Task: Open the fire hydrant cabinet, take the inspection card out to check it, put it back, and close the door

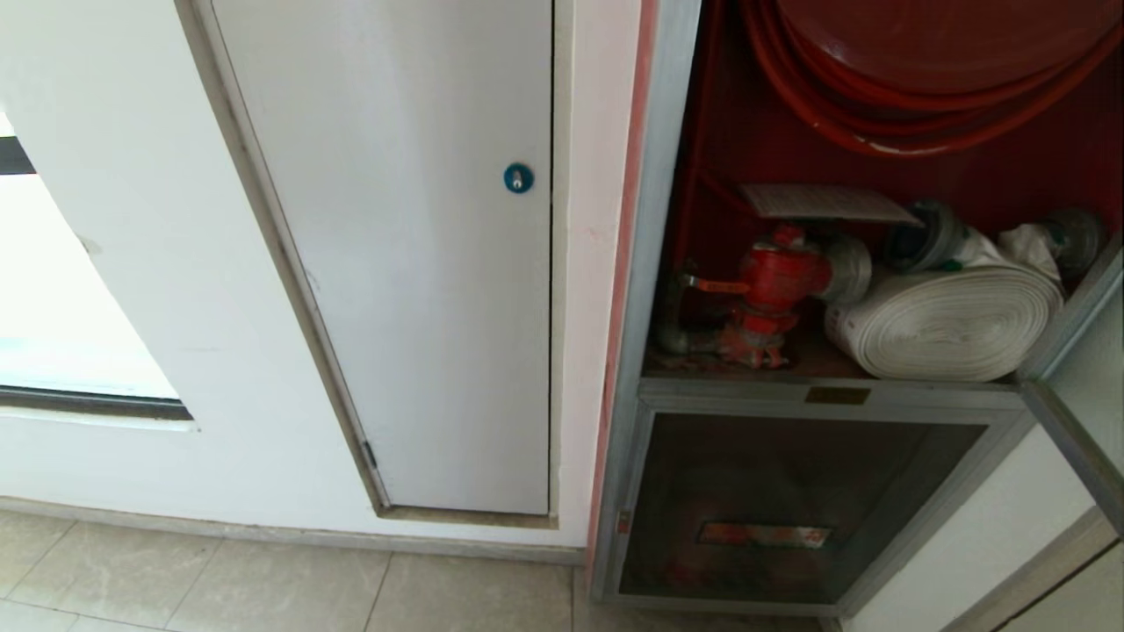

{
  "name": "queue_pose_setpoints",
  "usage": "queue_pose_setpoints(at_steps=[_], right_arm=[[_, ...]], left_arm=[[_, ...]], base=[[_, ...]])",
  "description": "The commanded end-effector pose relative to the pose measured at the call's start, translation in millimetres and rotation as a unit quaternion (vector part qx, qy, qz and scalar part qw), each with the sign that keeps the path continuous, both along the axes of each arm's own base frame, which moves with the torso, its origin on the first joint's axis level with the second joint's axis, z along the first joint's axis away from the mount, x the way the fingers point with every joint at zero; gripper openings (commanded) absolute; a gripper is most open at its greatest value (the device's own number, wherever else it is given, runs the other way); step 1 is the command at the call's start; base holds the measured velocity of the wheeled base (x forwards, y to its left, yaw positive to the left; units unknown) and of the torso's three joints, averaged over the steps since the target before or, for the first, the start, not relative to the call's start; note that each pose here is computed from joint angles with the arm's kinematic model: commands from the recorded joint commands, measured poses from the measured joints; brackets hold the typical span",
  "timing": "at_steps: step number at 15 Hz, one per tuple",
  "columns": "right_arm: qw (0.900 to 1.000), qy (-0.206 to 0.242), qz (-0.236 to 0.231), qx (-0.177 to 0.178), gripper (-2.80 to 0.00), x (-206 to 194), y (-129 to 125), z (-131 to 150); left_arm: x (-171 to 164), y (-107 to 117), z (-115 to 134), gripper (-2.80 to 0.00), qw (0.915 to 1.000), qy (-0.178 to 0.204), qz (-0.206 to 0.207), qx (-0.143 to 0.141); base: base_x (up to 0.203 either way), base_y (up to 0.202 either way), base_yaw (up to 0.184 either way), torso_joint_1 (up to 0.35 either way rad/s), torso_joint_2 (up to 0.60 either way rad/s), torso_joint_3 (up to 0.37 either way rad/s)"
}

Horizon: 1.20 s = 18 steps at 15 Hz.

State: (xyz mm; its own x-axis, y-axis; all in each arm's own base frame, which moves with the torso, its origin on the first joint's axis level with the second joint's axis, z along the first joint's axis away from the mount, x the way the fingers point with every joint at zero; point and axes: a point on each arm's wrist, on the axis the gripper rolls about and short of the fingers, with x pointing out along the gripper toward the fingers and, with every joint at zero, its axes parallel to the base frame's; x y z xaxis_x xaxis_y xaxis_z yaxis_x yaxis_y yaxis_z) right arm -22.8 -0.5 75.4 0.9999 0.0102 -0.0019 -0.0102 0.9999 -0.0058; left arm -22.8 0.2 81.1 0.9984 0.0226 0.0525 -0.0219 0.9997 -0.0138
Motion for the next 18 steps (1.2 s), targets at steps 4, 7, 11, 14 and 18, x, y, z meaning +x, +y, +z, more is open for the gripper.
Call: queue_pose_setpoints(at_steps=[4, 7, 11, 14, 18], right_arm=[[1.000, 0.001, 0.000, 0.002, -2.80, 0.1, 0.0, -0.1], [1.000, 0.001, -0.001, 0.001, -2.80, 0.1, 0.0, -0.2], [1.000, 0.001, -0.001, 0.002, -2.80, 0.1, 0.0, -0.2], [1.000, 0.001, -0.001, 0.002, -2.80, 0.1, 0.0, 0.1], [1.000, 0.001, -0.001, 0.004, -2.80, 0.0, 0.0, 0.3]], left_arm=[[1.4, 0.0, -5.0, -2.80, 1.0000, 0.009, 0.000, 0.000], [1.4, 0.0, -5.0, -2.80, 1.0000, 0.009, 0.000, 0.000], [1.4, 0.0, -5.0, -2.80, 1.0000, 0.009, 0.000, 0.000], [1.4, 0.0, -5.0, -2.80, 1.0000, 0.009, 0.000, 0.000], [1.4, 0.0, -5.0, -2.80, 1.0000, 0.009, 0.000, 0.000]], base=[[0.199, 0.000, 0.002, 0.002, 0.00, 0.003], [0.195, 0.000, 0.000, 0.002, 0.00, 0.005], [0.197, 0.000, -0.001, -0.001, 0.00, 0.000], [0.165, 0.000, -0.001, 0.006, 0.00, 0.003], [0.000, 0.000, 0.000, 0.000, 0.00, 0.000]])
